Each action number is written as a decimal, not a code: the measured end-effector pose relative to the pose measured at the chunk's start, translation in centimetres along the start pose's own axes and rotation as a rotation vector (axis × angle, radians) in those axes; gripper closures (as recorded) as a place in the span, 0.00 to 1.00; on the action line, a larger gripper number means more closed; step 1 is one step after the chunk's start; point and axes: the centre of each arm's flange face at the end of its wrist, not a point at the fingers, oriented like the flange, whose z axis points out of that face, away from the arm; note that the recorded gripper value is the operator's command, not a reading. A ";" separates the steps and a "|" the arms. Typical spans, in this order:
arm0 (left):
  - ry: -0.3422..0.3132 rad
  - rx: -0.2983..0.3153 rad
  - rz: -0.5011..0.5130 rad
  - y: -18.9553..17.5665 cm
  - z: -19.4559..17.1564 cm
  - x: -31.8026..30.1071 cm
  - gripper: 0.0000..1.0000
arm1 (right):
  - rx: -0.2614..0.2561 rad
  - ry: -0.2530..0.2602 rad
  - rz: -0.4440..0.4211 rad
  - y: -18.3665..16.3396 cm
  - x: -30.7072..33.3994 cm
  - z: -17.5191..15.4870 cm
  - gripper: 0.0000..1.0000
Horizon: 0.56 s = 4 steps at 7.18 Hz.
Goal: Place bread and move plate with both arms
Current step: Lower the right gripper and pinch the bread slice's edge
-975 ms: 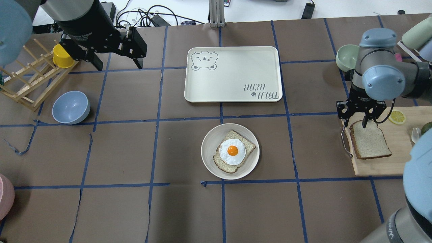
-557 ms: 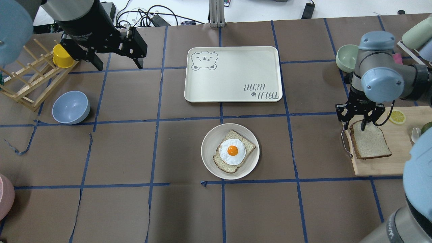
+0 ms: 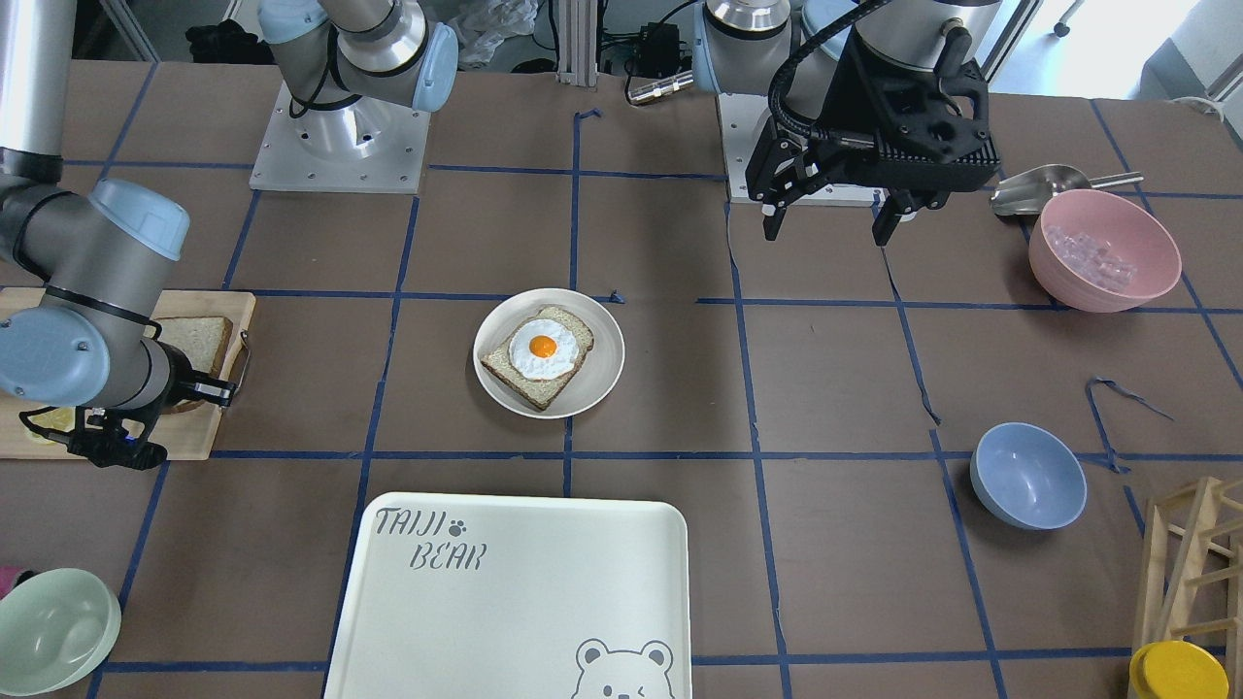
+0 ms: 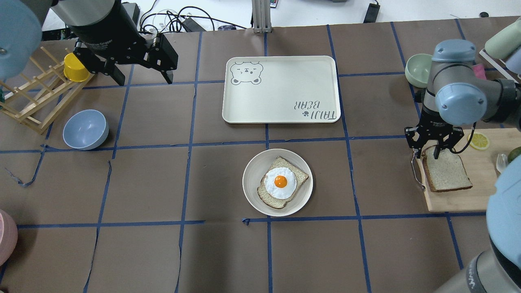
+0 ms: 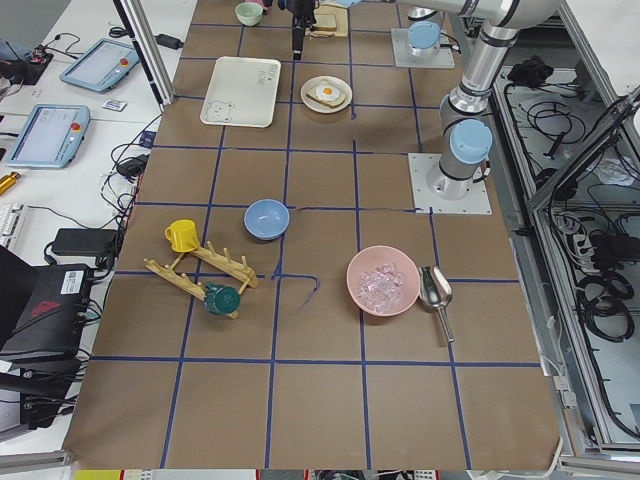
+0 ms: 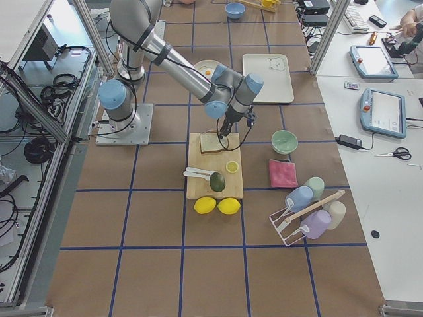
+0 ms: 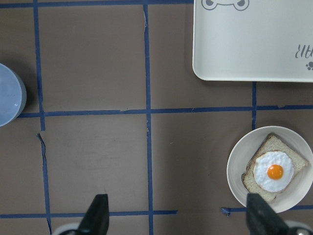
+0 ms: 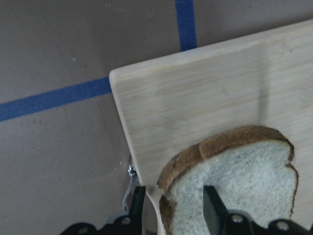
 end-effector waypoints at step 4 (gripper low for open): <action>0.002 -0.003 -0.001 -0.1 0.1 0.0 0.00 | -0.018 0.022 -0.002 0.3 0.1 0.6 1.00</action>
